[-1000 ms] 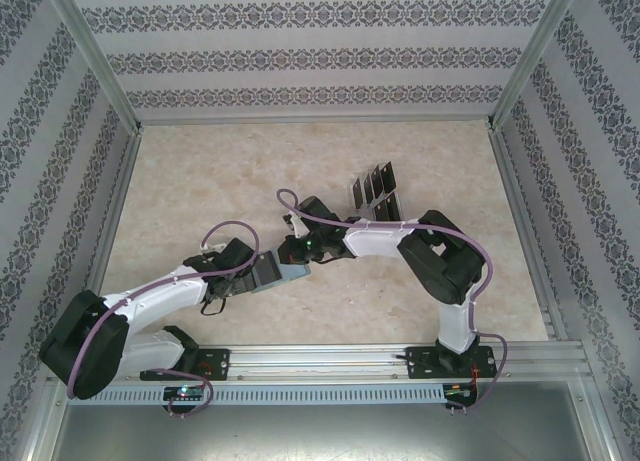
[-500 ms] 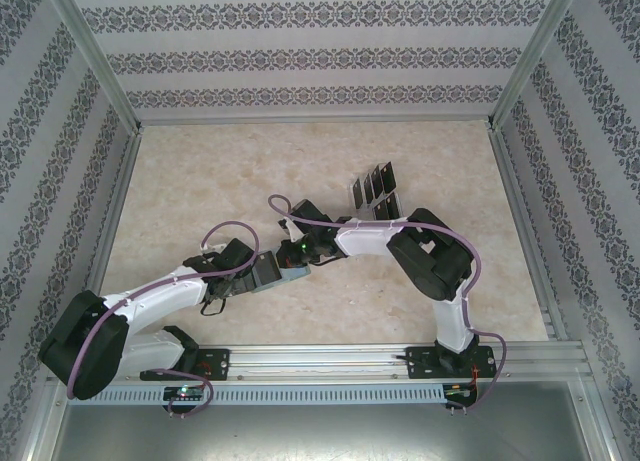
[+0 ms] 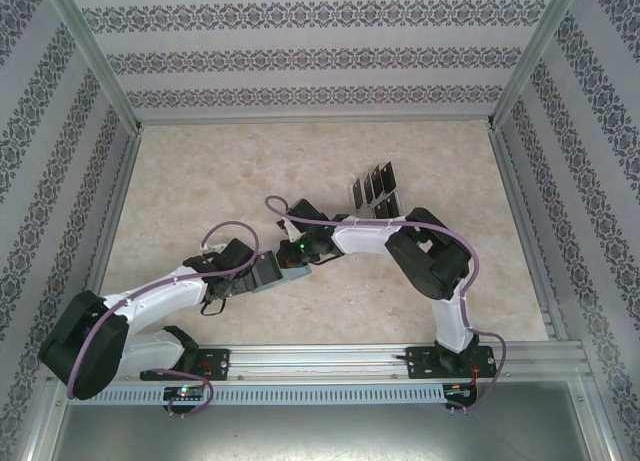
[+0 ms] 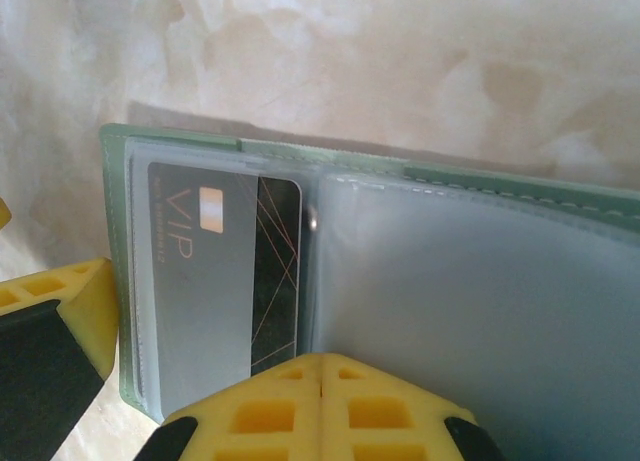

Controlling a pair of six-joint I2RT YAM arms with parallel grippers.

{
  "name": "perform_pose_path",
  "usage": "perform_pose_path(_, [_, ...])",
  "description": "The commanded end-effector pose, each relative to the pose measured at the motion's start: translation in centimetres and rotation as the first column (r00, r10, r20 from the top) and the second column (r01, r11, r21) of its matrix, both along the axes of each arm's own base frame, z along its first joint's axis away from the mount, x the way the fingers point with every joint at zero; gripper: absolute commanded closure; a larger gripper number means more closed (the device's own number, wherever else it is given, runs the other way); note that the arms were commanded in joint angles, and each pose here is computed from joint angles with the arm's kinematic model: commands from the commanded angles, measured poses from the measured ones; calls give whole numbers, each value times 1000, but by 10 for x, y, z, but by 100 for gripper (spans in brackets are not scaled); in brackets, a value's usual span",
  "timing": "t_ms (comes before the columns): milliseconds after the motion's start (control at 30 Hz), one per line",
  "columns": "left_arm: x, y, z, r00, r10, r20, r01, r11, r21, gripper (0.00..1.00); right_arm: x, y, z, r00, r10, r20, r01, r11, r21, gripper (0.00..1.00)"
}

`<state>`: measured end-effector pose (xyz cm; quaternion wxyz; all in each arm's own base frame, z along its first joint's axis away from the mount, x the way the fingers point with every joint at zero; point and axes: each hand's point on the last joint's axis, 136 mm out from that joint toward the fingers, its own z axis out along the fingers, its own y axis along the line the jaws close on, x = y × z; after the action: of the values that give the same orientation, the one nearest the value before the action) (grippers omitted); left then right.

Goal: Put the credit cards into the card holder

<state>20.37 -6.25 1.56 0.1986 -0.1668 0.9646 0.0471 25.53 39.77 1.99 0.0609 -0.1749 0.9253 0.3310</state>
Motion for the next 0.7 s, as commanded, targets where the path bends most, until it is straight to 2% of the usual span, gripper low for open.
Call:
perform_pose_path(0, [-1, 2, -2, 1000, 1, 2, -1, 1000, 0, 0, -5, 3, -7, 1000, 27, 8, -27, 999, -36, 100])
perform_pose_path(667, [0, 2, -4, 1000, -1, -2, 1, 1000, -2, 0, -16, 25, -11, 997, 71, -12, -71, 997, -30, 100])
